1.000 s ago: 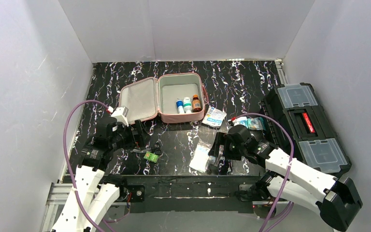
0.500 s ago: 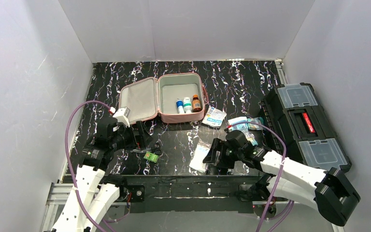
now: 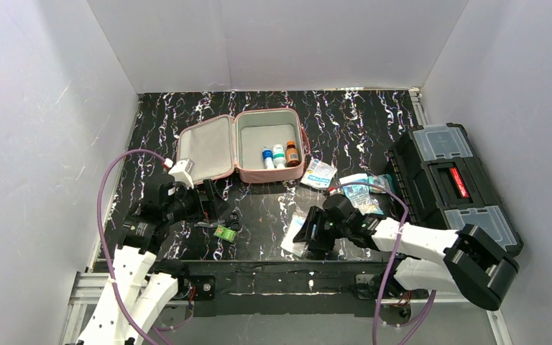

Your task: Organize the medicine kit

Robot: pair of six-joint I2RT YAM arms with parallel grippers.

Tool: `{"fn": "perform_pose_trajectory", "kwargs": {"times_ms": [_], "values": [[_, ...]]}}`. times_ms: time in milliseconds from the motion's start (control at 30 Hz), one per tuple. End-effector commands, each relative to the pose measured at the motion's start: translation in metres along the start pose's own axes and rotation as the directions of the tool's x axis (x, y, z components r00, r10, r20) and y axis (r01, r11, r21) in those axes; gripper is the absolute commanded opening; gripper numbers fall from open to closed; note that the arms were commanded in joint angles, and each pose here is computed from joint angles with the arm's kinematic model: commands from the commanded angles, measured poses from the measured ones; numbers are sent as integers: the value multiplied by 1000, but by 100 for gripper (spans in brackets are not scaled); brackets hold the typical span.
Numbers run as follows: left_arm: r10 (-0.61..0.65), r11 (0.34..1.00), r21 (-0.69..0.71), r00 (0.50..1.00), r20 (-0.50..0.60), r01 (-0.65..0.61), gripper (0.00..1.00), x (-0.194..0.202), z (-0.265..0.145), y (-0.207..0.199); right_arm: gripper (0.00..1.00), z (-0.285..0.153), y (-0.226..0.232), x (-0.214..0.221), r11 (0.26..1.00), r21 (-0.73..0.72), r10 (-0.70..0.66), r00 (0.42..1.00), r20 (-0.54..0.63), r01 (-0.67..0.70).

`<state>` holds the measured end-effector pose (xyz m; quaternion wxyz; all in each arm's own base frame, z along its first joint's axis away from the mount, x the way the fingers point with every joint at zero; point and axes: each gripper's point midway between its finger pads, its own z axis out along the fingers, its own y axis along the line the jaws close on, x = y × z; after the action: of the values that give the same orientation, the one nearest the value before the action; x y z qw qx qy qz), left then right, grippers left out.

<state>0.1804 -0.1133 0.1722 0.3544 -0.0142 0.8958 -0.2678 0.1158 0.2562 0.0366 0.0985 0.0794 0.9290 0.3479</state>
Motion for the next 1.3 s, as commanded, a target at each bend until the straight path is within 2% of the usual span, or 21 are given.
{"fn": "perform_pose_trajectory", "kwargs": {"times_ms": [0,167,400,500,1267], "values": [[4,1000,21,1000,-10,-4,99,4,1,-2,62,14,-23,-3,994,101,34,999,40,-38],[4,1000,26,1000,-12,-4,100,5,1,-3,37,24,-33,-3,989,130,58,997,48,-64],[5,1000,27,1000,-10,-5,100,5,1,-3,17,34,-37,-2,988,136,71,996,47,-76],[5,1000,28,1000,-10,-5,99,4,1,-3,2,36,-34,-3,990,121,67,996,51,-73],[12,999,32,1000,5,-12,99,3,-1,-4,1,-24,36,-46,996,7,-89,967,240,90]]}}
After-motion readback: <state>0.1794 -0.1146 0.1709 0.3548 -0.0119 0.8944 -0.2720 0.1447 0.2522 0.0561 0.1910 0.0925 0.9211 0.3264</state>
